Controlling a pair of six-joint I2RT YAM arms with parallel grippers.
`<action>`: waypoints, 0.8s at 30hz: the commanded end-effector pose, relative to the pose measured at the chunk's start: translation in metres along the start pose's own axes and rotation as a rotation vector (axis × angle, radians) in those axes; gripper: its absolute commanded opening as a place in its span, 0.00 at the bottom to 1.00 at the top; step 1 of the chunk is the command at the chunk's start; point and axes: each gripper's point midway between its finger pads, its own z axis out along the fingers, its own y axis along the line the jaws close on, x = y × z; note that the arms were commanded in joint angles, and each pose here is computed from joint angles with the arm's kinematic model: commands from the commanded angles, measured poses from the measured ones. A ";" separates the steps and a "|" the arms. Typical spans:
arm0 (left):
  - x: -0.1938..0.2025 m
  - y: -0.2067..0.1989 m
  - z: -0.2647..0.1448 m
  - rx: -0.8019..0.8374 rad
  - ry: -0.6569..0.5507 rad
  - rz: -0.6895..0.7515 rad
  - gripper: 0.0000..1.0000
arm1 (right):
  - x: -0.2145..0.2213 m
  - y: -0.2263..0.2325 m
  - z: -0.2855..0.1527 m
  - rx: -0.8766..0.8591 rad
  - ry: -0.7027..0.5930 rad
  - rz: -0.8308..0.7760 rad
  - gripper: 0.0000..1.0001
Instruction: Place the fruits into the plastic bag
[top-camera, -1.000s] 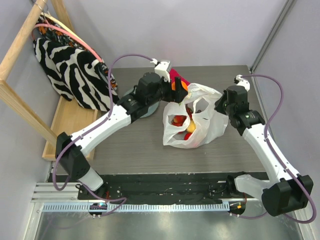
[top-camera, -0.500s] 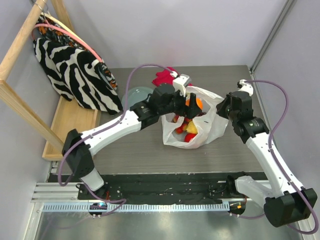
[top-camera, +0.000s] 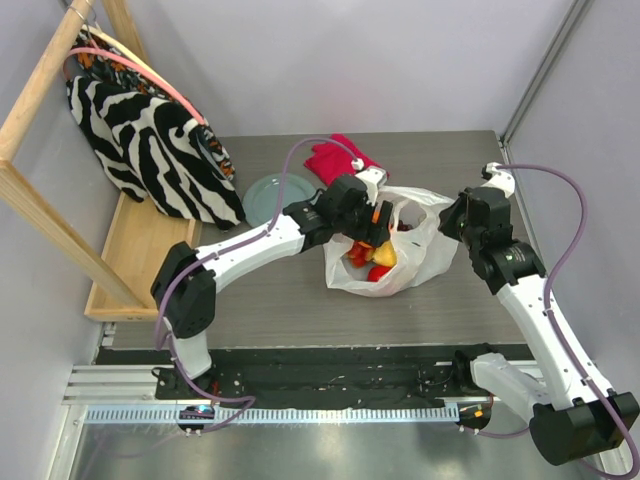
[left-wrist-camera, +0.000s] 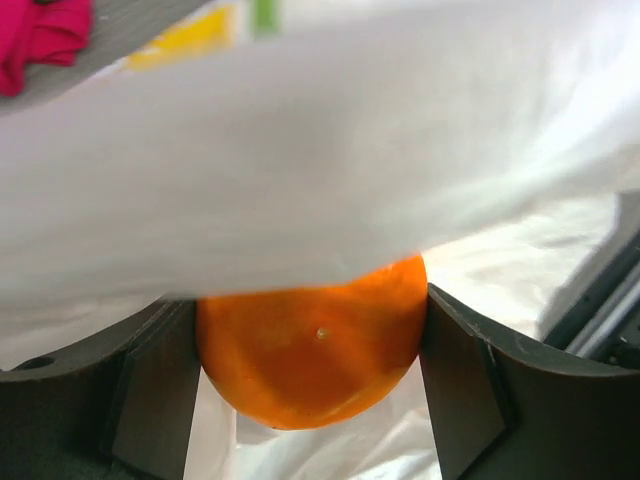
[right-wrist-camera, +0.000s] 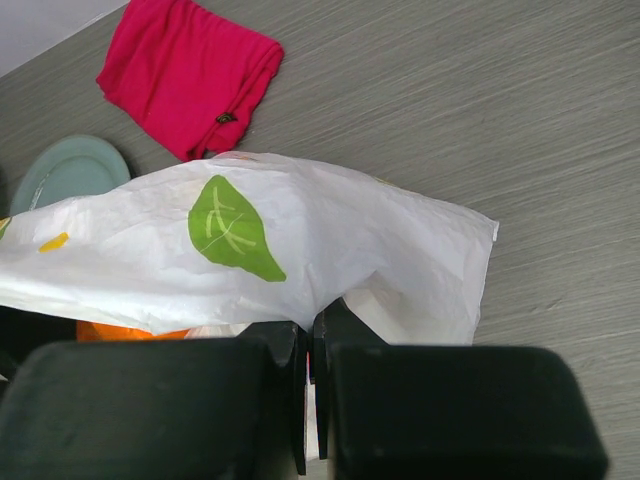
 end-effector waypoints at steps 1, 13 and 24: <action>-0.010 0.026 -0.006 -0.111 -0.034 0.016 0.50 | -0.012 -0.003 -0.004 0.017 -0.052 -0.013 0.01; -0.002 0.012 0.032 -0.069 0.064 0.032 0.57 | -0.010 0.000 -0.003 0.003 -0.039 -0.004 0.01; -0.002 0.013 0.030 -0.069 0.066 0.049 0.89 | -0.007 -0.001 0.000 0.009 -0.026 -0.004 0.01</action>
